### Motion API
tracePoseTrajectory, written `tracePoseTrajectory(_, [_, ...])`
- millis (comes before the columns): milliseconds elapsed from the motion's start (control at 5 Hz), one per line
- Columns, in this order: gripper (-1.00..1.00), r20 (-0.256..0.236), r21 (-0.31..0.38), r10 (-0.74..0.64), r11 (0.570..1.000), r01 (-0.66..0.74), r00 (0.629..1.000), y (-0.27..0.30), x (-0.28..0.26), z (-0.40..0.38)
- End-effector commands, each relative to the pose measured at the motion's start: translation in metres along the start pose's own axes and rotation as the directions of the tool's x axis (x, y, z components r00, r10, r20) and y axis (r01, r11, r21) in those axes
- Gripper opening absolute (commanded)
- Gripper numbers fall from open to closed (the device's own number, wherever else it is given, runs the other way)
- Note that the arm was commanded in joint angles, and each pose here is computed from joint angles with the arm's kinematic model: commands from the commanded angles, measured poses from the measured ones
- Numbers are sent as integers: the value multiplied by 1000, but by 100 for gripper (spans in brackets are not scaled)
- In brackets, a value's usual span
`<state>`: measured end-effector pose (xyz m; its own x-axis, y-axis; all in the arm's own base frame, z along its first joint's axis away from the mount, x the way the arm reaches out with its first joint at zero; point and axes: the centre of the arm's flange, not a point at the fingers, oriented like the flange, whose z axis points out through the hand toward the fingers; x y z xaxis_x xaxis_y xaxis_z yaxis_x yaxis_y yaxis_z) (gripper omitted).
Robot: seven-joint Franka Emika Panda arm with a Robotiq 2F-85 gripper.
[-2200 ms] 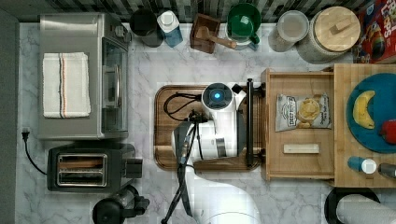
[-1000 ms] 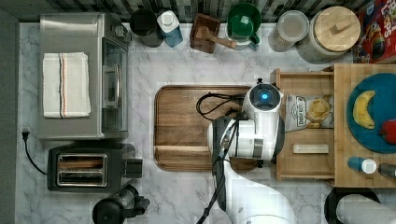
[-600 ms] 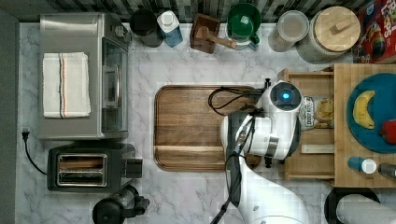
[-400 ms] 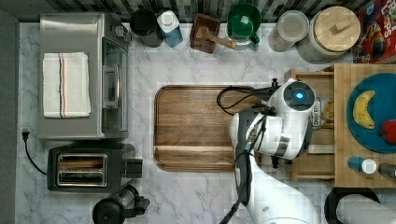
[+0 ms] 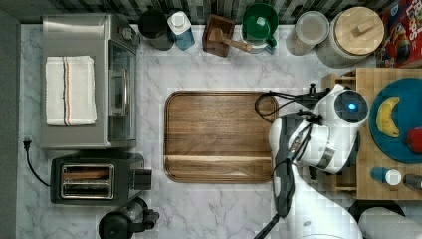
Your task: Close the drawer.
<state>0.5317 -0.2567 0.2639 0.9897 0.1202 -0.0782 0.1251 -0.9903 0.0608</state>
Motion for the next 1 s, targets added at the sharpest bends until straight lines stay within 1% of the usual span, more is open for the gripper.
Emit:
tracePoseTrajectory(200, [-100,-96,-109,-42,994,31,995,117,-20,-36])
tracePoseTrajectory(400, [-100,-58,-142,-57,989,48,997,139,-22,-46])
tracePoseTrajectory(600, [-100,-46,-161,-71,985,62,996,155,-19,-47])
tracePoseTrajectory(800, [-100,-57,-145,-73,987,64,996,160,-20,-44])
tracePoseTrajectory(1000, [-100,-57,-144,-73,987,64,996,160,-20,-44])
